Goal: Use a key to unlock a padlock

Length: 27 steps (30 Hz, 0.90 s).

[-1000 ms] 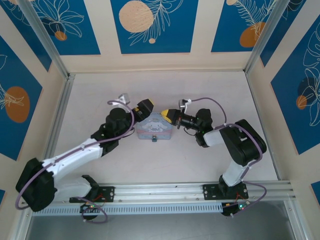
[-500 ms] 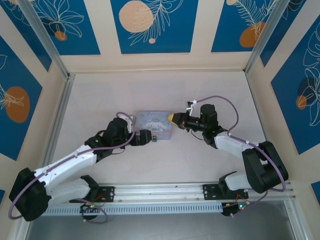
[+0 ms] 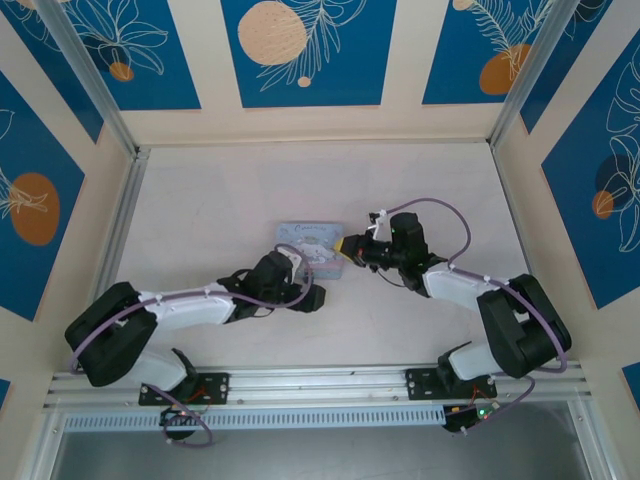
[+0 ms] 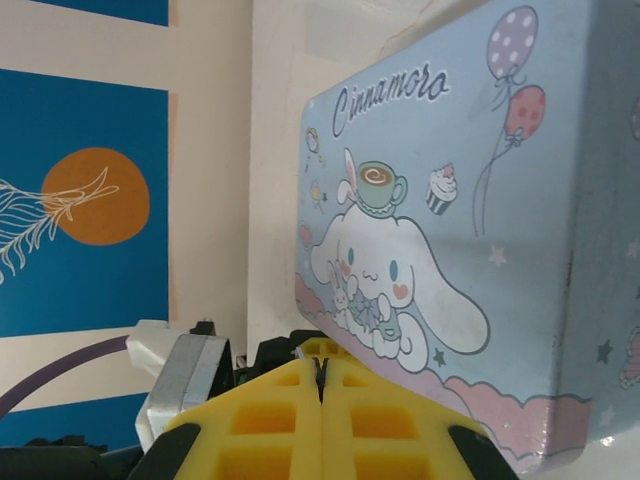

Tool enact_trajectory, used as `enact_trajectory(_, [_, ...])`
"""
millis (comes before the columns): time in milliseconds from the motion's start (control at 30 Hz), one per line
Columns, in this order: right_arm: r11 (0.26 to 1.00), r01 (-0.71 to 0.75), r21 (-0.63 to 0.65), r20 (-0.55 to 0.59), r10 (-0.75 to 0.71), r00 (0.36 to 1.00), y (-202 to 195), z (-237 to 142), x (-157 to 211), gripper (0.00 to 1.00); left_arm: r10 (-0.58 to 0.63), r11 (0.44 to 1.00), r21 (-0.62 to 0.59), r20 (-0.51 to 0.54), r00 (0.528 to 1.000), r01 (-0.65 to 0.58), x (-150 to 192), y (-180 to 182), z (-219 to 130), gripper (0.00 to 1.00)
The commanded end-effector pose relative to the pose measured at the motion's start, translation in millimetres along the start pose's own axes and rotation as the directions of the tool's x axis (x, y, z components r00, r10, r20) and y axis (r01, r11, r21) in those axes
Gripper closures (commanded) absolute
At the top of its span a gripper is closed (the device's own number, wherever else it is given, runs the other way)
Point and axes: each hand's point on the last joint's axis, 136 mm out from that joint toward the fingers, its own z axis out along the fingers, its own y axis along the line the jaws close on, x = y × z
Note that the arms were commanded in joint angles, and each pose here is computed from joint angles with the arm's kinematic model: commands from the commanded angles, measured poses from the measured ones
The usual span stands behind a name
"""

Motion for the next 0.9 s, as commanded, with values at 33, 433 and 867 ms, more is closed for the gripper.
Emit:
enact_trajectory(33, [1.0, -0.005, 0.011, 0.021, 0.005, 1.0, -2.9, 5.1, -5.1, 1.0, 0.082, 0.996, -0.042, 0.121, 0.989, -0.077, -13.3, 7.3, 9.1, 0.06])
enact_trajectory(433, [1.0, -0.021, 0.011, 0.022, 0.021, 1.0, -6.1, 15.7, -15.4, 1.0, 0.126, 0.991, -0.052, 0.149, 0.981, -0.12, -11.3, 9.8, 42.5, 0.12])
enact_trajectory(867, [0.998, -0.051, 0.022, 0.048, 0.049, 0.998, -21.0, 12.4, -27.7, 1.0, 0.067, 0.993, 0.087, 0.164, 0.984, -0.082, -36.4, -28.6, 65.9, 0.13])
